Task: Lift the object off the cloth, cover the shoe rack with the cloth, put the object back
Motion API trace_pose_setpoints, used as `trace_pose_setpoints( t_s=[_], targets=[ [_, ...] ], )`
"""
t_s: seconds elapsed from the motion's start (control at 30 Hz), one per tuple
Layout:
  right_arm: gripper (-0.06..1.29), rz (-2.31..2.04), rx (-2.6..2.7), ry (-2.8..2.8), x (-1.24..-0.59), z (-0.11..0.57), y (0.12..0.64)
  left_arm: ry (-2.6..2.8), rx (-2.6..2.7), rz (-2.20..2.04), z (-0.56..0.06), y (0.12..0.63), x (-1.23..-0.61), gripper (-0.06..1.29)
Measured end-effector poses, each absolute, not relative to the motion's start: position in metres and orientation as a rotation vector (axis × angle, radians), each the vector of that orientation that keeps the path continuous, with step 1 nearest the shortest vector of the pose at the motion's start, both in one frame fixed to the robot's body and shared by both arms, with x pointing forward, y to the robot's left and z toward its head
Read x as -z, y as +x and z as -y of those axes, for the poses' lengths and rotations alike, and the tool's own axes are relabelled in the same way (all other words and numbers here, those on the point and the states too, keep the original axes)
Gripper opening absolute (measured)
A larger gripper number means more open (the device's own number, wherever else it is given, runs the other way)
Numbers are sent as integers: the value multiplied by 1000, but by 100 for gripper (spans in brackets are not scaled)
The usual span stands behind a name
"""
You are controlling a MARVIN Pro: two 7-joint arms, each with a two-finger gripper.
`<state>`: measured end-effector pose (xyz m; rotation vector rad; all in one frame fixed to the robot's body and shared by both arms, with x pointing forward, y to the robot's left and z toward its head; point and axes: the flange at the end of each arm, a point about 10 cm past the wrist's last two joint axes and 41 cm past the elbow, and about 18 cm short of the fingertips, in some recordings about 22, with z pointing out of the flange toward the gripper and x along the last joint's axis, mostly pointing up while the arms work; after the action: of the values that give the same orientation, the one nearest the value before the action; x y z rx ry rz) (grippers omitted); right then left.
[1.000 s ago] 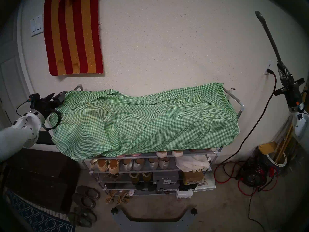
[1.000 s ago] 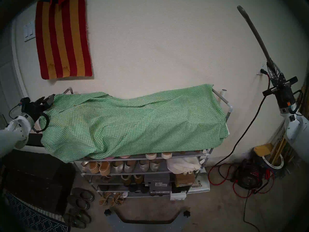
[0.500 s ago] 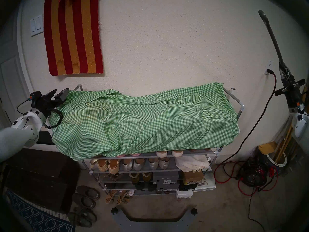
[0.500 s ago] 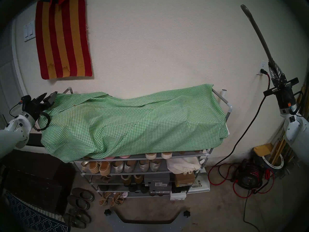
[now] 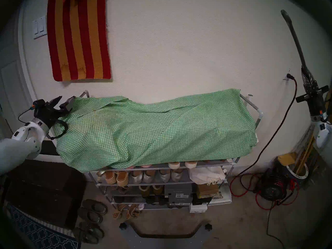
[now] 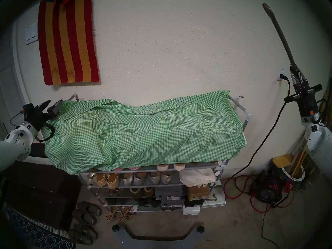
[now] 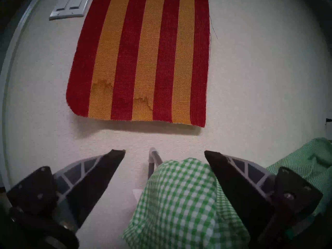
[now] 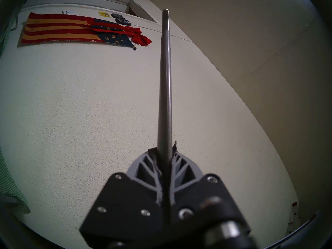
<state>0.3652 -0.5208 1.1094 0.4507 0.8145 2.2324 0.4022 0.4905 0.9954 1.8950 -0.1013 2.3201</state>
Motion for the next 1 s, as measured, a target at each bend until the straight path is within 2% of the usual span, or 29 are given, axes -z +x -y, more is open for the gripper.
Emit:
trace_pose_setpoints(
  t_s=[0.07, 0.1, 0.2, 1.0],
  targets=[
    [3, -811, -2233, 447, -1110, 521, 365, 1900, -2321, 100, -491, 403, -996, 119],
    [3, -808, -2234, 444, -1110, 521, 364, 1909, -2321, 94, -493, 403, -997, 125],
    [3, -805, -2234, 440, -1110, 521, 364, 1920, -2316, 87, -493, 404, -997, 128],
    [2, -772, -2232, 393, -1111, 520, 354, 2101, -2237, 54, -494, 414, -1007, 128]
  ],
)
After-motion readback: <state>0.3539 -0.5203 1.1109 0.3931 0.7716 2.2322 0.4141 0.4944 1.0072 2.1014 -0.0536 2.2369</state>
